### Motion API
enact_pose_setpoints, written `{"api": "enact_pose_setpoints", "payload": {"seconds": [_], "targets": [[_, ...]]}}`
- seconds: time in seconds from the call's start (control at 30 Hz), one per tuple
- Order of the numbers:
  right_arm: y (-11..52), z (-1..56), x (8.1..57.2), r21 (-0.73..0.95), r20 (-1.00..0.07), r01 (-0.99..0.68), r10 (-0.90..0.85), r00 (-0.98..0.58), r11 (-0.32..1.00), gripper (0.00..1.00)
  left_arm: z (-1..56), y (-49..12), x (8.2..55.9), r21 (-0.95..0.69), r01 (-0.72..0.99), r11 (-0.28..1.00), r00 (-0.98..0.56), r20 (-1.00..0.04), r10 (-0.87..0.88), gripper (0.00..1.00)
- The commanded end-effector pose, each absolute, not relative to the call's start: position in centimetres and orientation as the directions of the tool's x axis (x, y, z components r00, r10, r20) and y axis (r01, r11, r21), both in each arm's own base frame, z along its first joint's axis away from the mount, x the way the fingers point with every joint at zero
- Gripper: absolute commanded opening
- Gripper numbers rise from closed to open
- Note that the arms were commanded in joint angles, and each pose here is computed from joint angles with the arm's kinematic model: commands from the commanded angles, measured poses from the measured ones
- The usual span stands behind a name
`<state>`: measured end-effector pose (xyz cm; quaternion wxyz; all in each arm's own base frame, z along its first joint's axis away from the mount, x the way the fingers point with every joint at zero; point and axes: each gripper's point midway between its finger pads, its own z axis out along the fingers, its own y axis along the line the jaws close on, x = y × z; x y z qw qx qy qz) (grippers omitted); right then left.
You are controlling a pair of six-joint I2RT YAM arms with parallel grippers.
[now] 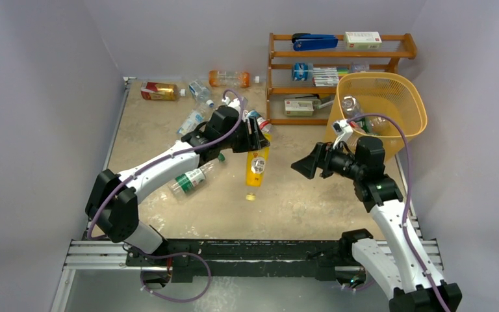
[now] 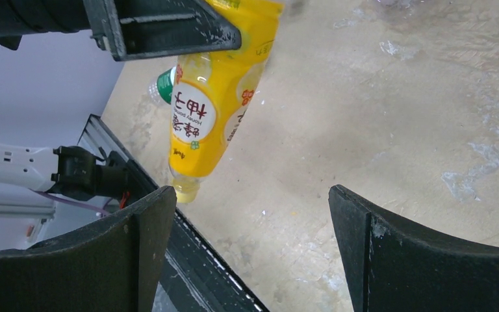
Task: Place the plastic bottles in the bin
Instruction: Pick up the plastic bottle at the center of the board.
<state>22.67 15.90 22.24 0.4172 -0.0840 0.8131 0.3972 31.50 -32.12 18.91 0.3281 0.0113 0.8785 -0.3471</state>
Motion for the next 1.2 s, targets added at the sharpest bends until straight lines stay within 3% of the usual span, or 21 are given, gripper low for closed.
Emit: {"api": "enact_pose_setpoints", "payload": {"seconds": [0.0, 0.2, 0.93, 1.0, 1.1, 1.17], "targets": [[16.6, 25.2, 23.3, 0.531, -0.804, -0.54, 0.189, -0.563, 0.652, 0.89, 25.9, -35.7, 32.3, -0.782, 0.301, 0.546, -0.764, -0.541, -0.353, 0.4], [18.6, 25.8, 23.5, 0.531, -0.811, -0.575, 0.176, -0.558, 0.623, 0.9, 27.7, -37.0, 32.6, -0.852, 0.298, 0.431, -0.769, -0.482, -0.42, 0.39], [24.4, 28.1, 27.0, 0.585, -0.797, -0.61, 0.241, -0.554, 0.534, 0.89, 30.3, -37.4, 31.5, -0.938, 0.285, 0.199, -0.785, -0.347, -0.513, 0.38], [25.0, 27.8, 27.0, 0.589, -0.793, -0.609, 0.235, -0.562, 0.531, 0.84, 30.7, -37.4, 31.4, -0.945, 0.283, 0.162, -0.786, -0.325, -0.527, 0.39], [25.3, 27.6, 27.0, 0.6, -0.784, -0.602, 0.234, -0.575, 0.527, 0.6, 31.1, -37.3, 31.2, -0.952, 0.28, 0.125, -0.788, -0.302, -0.537, 0.43], [25.3, 27.6, 26.9, 0.599, -0.783, -0.598, 0.236, -0.575, 0.532, 0.53, 31.4, -37.2, 31.0, -0.95, 0.287, 0.125, -0.787, -0.308, -0.535, 0.5]]}}
